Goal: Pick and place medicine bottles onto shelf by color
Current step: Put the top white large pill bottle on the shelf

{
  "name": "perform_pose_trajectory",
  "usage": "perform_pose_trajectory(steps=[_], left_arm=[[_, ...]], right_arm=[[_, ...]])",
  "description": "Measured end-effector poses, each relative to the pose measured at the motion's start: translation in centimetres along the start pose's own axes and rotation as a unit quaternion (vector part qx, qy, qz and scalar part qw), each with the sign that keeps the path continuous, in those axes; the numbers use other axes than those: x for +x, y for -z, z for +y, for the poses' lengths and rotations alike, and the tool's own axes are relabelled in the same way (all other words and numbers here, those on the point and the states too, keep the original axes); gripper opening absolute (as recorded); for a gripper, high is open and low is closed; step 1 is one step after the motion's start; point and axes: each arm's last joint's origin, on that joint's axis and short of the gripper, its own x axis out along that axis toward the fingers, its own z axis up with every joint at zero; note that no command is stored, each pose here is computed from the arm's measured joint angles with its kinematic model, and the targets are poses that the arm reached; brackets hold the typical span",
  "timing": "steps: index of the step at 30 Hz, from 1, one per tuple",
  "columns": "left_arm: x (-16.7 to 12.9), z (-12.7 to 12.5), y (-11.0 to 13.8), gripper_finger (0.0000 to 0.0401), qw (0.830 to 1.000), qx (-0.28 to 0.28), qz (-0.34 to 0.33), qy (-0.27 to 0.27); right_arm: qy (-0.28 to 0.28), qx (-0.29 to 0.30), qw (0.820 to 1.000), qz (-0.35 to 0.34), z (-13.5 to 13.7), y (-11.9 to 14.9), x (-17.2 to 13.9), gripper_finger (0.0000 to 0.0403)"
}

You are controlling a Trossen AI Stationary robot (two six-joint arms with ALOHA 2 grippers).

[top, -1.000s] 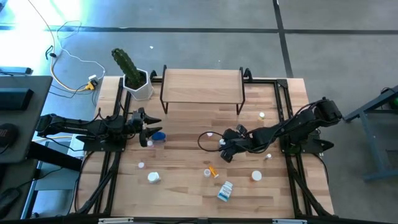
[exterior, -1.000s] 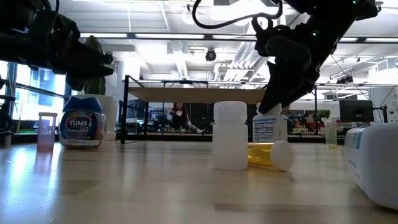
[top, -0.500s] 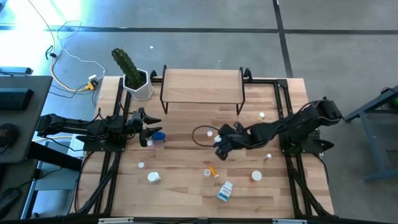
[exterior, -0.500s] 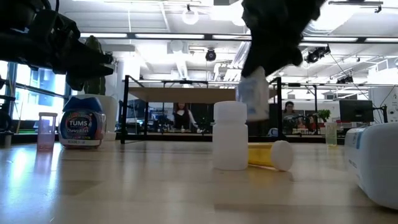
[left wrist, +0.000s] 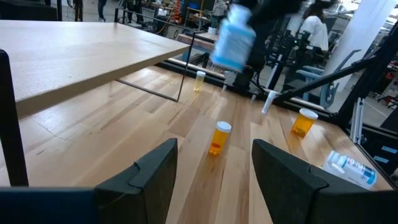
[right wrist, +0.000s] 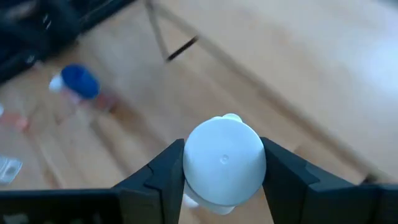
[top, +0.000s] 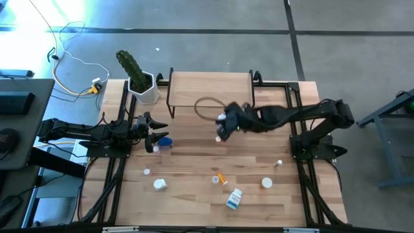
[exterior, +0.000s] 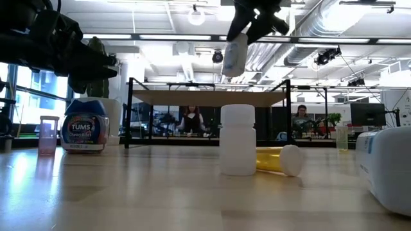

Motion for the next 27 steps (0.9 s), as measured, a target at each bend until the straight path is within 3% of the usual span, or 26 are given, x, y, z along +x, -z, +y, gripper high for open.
perform_pose_trajectory(steps=[12,20,27], left_arm=[[0.0,0.0,0.0,0.0196,1.0,0.0,0.0,0.0],[0.0,0.0,0.0,0.0196,1.0,0.0,0.0,0.0],[0.0,0.0,0.0,0.0196,1.0,0.0,0.0,0.0]], right_arm=[[0.136,0.02,0.99,-0.037,-7.3,-7.1,-1.0,0.0158],[0.171,0.065,0.983,0.003,-13.3,-8.9,1.2,0.0158],[0.172,0.058,0.982,0.056,-15.7,-9.1,4.5,0.0158]])
